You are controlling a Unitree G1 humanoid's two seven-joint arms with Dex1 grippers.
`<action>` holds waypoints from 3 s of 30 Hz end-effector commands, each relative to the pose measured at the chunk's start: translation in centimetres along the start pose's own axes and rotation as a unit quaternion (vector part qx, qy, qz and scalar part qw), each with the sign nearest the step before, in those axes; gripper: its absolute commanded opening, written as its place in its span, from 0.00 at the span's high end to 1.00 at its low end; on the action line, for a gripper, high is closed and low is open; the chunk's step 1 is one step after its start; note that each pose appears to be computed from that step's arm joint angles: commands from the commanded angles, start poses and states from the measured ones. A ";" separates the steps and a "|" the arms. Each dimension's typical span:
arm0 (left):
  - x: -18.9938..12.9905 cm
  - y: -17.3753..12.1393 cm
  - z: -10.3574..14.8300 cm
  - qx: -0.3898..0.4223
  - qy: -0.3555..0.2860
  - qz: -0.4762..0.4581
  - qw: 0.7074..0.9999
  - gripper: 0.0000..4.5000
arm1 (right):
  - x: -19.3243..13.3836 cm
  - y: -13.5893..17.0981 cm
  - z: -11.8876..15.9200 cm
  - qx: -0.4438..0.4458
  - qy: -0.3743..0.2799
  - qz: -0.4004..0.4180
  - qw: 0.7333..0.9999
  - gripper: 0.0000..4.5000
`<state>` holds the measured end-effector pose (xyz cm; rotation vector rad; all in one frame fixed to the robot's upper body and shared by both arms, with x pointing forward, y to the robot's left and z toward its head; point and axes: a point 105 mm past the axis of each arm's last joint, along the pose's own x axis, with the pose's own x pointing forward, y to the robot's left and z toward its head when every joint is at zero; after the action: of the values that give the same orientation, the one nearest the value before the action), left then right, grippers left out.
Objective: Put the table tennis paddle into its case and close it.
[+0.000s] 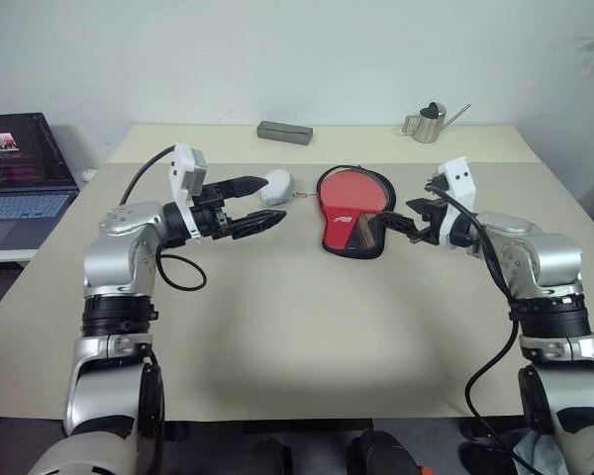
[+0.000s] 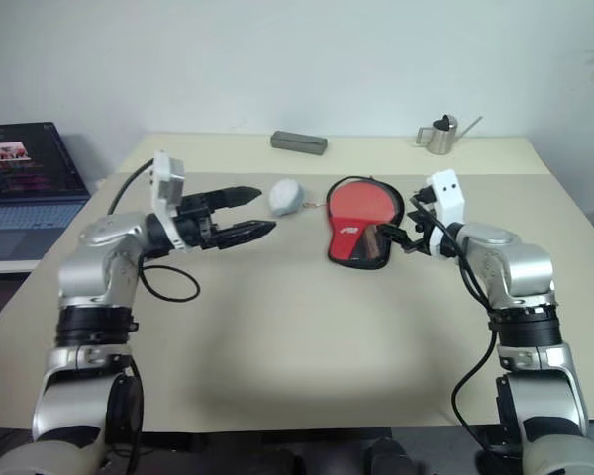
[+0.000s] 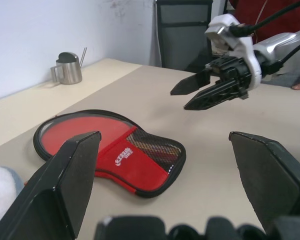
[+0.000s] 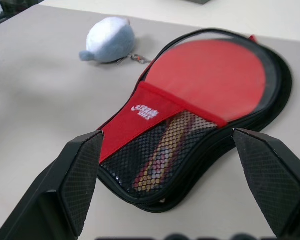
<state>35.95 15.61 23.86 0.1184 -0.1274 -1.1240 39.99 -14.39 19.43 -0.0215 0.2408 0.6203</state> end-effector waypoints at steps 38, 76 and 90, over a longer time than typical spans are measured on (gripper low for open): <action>-1.7 2.1 0.0 0.007 0.010 0.042 0.999 0.00 | 7.7 -2.5 -3.0 0.147 0.010 -0.080 0.986 0.00; -2.5 -0.5 -2.2 -0.014 0.033 0.012 0.999 0.00 | 8.3 -1.1 -5.3 0.224 0.056 -0.086 0.969 1.00; -2.1 -3.8 -3.8 -0.042 0.089 -0.087 0.991 0.00 | 3.6 0.0 -5.5 0.215 0.101 -0.046 0.970 1.00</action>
<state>33.04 16.44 18.67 0.1299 0.1117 -1.2416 42.15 -12.78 12.60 0.3251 0.5687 0.4514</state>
